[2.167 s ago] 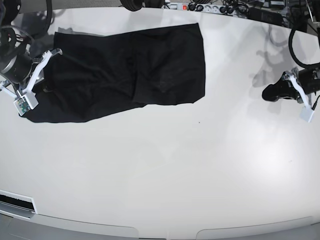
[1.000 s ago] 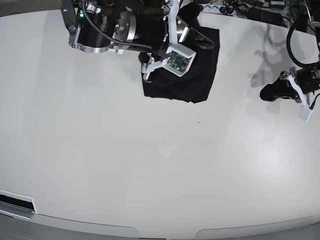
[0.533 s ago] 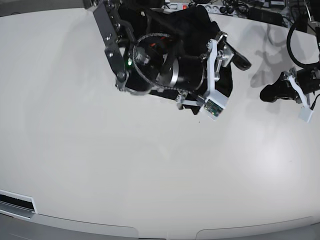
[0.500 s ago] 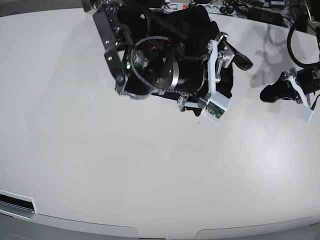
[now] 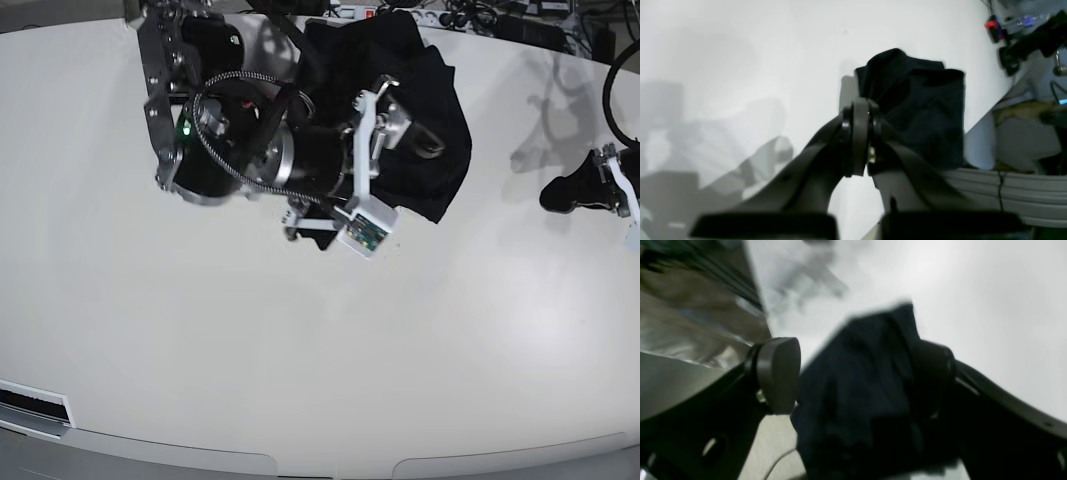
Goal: Layout the t-shirt on the table in an organized manner, then fold the t-shirt properly
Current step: 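Lift the shirt end with the right gripper and fold it over the stack, then grasp the folded bundle with both grippers and pull it apart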
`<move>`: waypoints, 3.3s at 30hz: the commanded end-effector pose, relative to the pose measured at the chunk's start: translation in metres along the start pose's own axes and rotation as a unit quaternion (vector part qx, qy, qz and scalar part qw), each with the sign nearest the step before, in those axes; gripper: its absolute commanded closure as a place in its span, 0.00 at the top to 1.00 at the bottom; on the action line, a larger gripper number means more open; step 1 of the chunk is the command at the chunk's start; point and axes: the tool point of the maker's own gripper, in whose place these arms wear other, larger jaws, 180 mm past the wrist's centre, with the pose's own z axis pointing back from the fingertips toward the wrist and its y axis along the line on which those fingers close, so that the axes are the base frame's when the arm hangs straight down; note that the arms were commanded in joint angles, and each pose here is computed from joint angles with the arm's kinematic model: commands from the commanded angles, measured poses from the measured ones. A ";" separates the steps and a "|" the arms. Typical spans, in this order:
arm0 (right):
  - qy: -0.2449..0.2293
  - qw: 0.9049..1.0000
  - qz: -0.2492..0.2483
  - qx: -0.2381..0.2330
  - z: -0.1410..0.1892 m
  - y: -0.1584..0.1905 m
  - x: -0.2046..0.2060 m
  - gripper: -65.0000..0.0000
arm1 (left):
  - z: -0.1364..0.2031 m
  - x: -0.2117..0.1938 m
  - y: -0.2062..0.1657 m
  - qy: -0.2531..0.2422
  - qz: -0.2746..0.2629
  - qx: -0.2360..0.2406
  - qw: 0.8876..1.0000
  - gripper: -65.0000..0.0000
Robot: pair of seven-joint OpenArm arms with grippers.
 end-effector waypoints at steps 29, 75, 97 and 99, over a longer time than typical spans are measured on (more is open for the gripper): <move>0.079 0.974 0.049 -0.207 0.024 -0.071 -0.039 0.80 | -0.085 -0.046 -0.083 0.122 -0.161 -0.060 0.978 0.50; -0.028 0.995 0.074 -0.065 0.038 -0.057 0.000 0.80 | -0.005 -0.027 -0.065 -0.002 -0.063 -0.026 0.998 0.00; 0.040 0.998 0.041 0.028 -0.033 -0.025 -0.055 0.00 | 0.019 -0.040 -0.059 -0.014 -0.031 -0.012 0.999 0.00; 0.065 0.996 0.065 0.009 -0.042 -0.031 -0.070 0.00 | 0.018 -0.043 -0.056 -0.006 -0.032 -0.004 0.999 0.00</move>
